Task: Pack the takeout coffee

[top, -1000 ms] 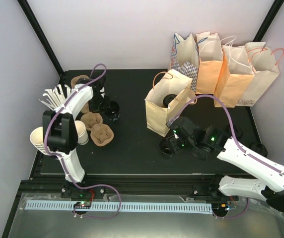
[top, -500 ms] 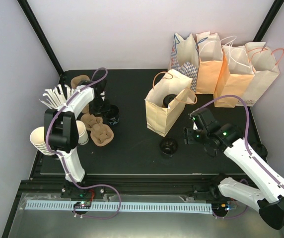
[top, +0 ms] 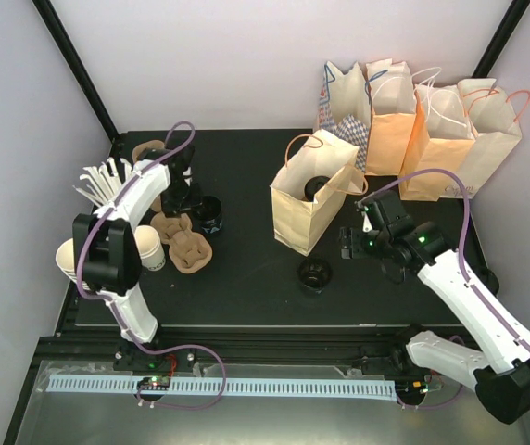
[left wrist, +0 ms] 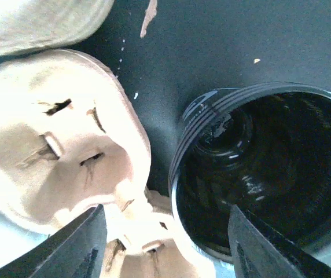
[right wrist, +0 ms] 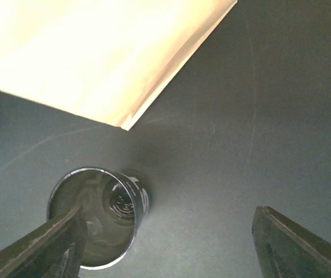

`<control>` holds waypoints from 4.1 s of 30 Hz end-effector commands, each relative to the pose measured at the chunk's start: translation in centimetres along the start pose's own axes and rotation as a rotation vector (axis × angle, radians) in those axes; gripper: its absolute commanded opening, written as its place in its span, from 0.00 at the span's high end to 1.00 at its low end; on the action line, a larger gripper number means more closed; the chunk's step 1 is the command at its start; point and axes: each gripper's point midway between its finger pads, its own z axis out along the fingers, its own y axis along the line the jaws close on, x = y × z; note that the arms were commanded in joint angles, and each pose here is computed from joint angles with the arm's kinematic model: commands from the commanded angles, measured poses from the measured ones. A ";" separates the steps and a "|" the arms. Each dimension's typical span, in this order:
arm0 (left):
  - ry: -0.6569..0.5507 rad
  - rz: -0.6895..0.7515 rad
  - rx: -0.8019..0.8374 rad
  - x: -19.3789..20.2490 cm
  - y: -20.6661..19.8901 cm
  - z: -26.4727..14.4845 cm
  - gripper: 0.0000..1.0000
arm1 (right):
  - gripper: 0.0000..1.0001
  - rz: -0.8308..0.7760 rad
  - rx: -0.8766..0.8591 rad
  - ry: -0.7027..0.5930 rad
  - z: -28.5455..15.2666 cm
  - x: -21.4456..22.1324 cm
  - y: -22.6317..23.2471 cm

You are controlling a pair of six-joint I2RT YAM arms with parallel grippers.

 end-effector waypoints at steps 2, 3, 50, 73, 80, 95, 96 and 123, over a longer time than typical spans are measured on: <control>-0.098 -0.004 0.011 -0.5 0.5 -5.6 0.34 | 0.03 0.023 0.045 -0.037 -1.0 -1.6 -0.8; -0.104 -0.005 0.006 -0.3 0.6 -6.1 0.32 | 0.00 0.031 0.060 -0.038 -1.2 -1.7 -1.1; -0.245 0.211 0.757 9.5 -10.5 -14.3 0.01 | 0.05 0.865 0.458 0.167 2.1 -2.6 -21.1; -0.119 0.287 0.724 9.8 -12.3 -10.0 0.01 | 0.09 1.020 0.526 0.307 8.3 -0.7 -30.4; -0.111 0.284 0.722 9.7 -12.4 -9.6 0.01 | 0.13 1.040 0.495 0.346 9.8 0.8 -29.9; -0.095 0.283 0.718 9.9 -12.4 -9.0 0.01 | 0.30 1.052 0.449 0.322 8.7 0.1 -28.8; -0.094 0.285 0.721 9.9 -12.4 -9.0 0.01 | 0.30 1.053 0.444 0.319 8.5 0.0 -28.6; -0.068 0.290 0.730 10.9 -12.1 -8.2 0.01 | 0.63 1.041 0.446 0.274 8.8 -2.2 -29.8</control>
